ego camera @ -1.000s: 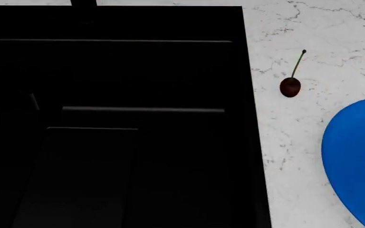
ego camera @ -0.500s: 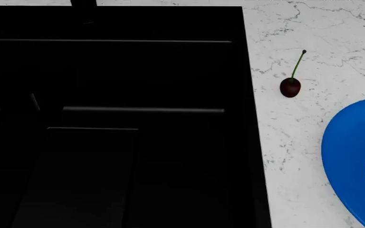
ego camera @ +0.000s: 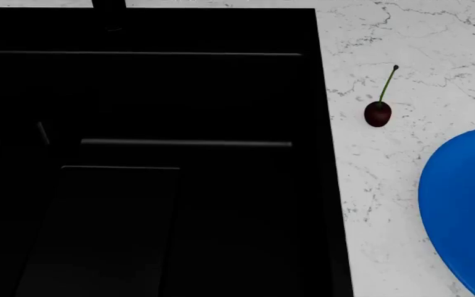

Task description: Pick the pomegranate from the sink and place it on the plate located on the counter

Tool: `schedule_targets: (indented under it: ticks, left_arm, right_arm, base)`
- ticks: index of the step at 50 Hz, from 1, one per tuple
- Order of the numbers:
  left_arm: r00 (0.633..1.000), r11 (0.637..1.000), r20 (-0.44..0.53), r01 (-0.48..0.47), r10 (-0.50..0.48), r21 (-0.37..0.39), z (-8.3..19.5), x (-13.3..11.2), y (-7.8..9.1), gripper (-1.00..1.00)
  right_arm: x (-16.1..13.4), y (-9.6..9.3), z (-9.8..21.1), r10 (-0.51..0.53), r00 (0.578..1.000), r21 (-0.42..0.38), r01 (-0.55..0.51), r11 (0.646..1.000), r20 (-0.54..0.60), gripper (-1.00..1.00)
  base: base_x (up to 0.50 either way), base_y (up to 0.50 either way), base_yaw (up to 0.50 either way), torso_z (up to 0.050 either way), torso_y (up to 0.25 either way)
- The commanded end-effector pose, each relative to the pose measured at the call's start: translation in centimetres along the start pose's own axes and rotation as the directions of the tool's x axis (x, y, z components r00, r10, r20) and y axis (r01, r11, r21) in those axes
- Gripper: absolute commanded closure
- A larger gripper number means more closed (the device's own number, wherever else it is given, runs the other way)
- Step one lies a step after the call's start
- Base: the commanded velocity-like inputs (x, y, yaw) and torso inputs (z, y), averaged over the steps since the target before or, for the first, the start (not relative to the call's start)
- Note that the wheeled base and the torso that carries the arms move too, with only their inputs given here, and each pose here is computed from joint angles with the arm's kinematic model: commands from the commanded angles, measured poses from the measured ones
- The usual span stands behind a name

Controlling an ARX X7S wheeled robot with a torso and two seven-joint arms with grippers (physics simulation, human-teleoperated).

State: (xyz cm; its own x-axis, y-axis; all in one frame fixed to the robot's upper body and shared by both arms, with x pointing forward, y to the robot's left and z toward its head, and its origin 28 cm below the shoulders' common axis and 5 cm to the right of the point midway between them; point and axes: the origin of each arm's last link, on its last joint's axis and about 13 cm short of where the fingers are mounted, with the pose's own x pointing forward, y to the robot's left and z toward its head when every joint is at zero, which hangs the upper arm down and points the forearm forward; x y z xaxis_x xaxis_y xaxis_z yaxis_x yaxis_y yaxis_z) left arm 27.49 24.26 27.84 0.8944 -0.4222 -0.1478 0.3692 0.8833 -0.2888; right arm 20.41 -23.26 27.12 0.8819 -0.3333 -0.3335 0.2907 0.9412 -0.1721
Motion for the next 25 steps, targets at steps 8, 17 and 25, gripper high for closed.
schedule_targets:
  ticks: [8,17,25]
  left_arm:
    - [0.998,0.998,0.038,-0.054,0.053,0.043,0.2,0.4,0.4,-1.00]
    - [0.998,0.998,0.038,-0.049,0.047,0.041,0.2,0.3,0.4,-1.00]
    - [0.998,0.998,0.041,-0.047,0.046,0.041,0.3,0.2,0.3,-1.00]
  right_arm:
    - [-0.1,0.0,-0.5,0.001,1.000,-0.037,-0.002,0.999,-0.017,-1.00]
    - [-0.4,-0.2,-0.3,-0.003,1.000,-0.036,0.002,0.999,-0.010,-1.00]
    - [-1.2,-0.4,0.3,-0.008,1.000,-0.034,0.008,0.999,0.016,-1.00]
  base:
    - [0.00,0.00,0.00,0.000,-0.001]
    - [0.00,0.00,0.00,0.000,-0.001]
    - [0.00,0.00,0.00,0.000,0.000]
